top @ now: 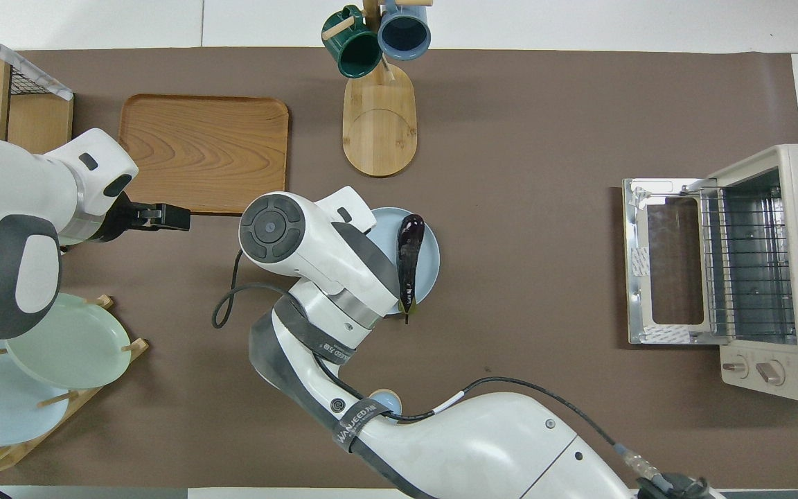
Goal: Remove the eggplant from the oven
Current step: 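Carry the plate to the table center and release it with the right gripper, then reach the left gripper to the eggplant while the right gripper withdraws, then grasp the eggplant with the left gripper and lift it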
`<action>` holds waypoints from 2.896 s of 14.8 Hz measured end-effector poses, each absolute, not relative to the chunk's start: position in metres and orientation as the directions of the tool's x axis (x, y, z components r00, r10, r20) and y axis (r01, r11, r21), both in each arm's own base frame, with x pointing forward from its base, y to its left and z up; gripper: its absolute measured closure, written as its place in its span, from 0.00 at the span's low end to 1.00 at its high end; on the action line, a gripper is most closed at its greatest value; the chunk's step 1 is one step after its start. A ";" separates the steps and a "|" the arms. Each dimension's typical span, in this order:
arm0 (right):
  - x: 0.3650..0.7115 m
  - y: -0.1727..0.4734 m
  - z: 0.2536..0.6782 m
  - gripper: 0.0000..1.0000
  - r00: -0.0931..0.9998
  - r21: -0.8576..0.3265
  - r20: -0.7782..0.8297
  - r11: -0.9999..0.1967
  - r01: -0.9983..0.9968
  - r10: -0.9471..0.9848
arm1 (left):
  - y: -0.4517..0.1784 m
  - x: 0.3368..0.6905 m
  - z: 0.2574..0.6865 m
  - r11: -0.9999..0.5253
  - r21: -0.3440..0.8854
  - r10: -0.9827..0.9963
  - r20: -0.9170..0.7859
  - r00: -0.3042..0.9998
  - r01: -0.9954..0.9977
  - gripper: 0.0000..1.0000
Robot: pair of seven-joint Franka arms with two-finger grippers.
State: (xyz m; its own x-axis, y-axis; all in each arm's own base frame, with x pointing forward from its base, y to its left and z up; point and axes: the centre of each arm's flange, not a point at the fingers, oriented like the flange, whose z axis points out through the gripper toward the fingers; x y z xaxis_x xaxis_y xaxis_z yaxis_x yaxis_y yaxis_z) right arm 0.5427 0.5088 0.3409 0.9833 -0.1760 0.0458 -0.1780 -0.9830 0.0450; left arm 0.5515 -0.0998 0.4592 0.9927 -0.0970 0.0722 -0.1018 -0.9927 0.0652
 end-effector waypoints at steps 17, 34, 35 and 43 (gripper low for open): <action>0.608 0.169 0.378 0.99 0.986 0.211 -0.150 -0.977 -0.041 -0.074 | -0.200 0.533 0.460 -0.989 0.138 -0.039 0.067 0.997 -0.048 0.00; 0.550 0.063 0.317 0.99 0.975 0.324 -0.219 -0.940 0.104 0.032 | -0.431 0.478 0.305 -0.966 0.105 -0.229 0.057 0.972 -0.234 0.00; 0.553 0.060 0.335 0.99 0.971 0.325 -0.234 -0.937 0.128 0.052 | -0.431 0.478 0.305 -0.966 0.105 -0.231 0.058 0.971 -0.236 0.03; 0.548 -0.048 0.453 0.99 0.967 0.314 -0.238 -0.935 0.168 0.094 | -0.425 0.485 0.306 -0.969 0.103 -0.217 0.066 0.974 -0.223 0.70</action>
